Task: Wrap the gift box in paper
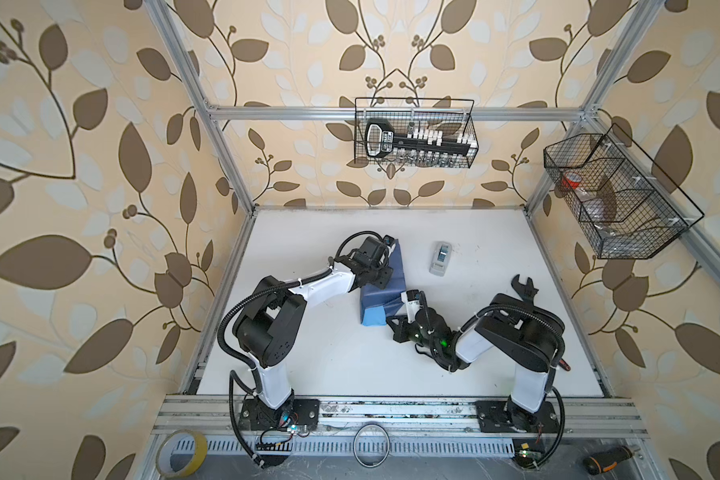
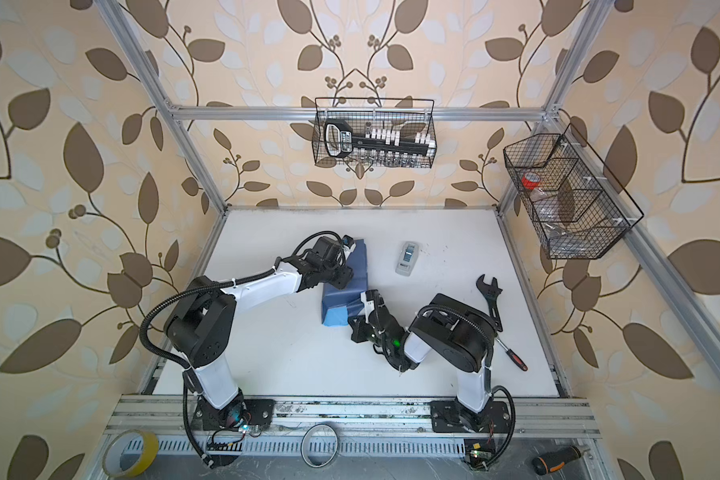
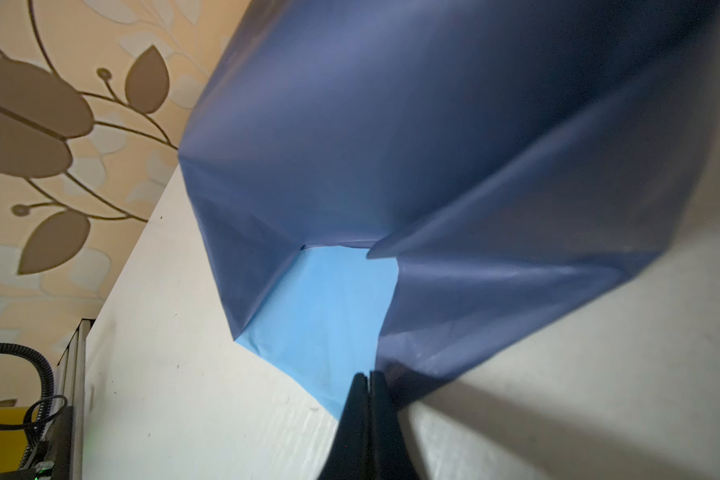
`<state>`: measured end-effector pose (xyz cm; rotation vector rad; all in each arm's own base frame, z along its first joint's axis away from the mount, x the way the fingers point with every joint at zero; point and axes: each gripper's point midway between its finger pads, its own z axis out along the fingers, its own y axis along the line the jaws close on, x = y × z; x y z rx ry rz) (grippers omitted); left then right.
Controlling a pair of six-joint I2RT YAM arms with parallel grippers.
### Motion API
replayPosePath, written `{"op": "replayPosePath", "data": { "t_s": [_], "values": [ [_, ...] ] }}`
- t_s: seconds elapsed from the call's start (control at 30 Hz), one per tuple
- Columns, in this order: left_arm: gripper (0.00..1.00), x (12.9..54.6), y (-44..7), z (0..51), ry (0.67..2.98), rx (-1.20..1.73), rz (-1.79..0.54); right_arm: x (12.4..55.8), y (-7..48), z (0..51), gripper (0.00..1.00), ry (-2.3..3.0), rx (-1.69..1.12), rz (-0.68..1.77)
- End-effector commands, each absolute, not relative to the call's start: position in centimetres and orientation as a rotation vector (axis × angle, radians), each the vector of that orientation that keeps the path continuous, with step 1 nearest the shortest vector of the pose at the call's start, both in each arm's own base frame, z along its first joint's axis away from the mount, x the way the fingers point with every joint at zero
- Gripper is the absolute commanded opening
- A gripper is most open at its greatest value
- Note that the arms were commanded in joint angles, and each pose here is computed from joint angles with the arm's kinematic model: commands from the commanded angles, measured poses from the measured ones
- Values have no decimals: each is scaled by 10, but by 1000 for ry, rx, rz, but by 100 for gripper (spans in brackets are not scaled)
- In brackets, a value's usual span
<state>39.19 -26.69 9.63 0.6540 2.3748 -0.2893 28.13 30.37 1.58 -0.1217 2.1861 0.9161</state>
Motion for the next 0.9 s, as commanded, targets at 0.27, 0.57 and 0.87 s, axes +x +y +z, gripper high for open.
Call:
{"op": "replayPosePath", "data": {
  "t_s": [0.27, 0.57, 0.87],
  "values": [
    [53, 354, -247, 34, 2620, 712, -243, 294, 276, -12, 4, 2322, -31, 888],
    [53, 353, -246, 33, 2624, 712, -245, 313, 254, -18, 4, 2333, 93, 809],
    [54, 356, -249, 36, 2619, 705, -255, 324, 247, 2, 5, 2284, 117, 834]
  ]
}}
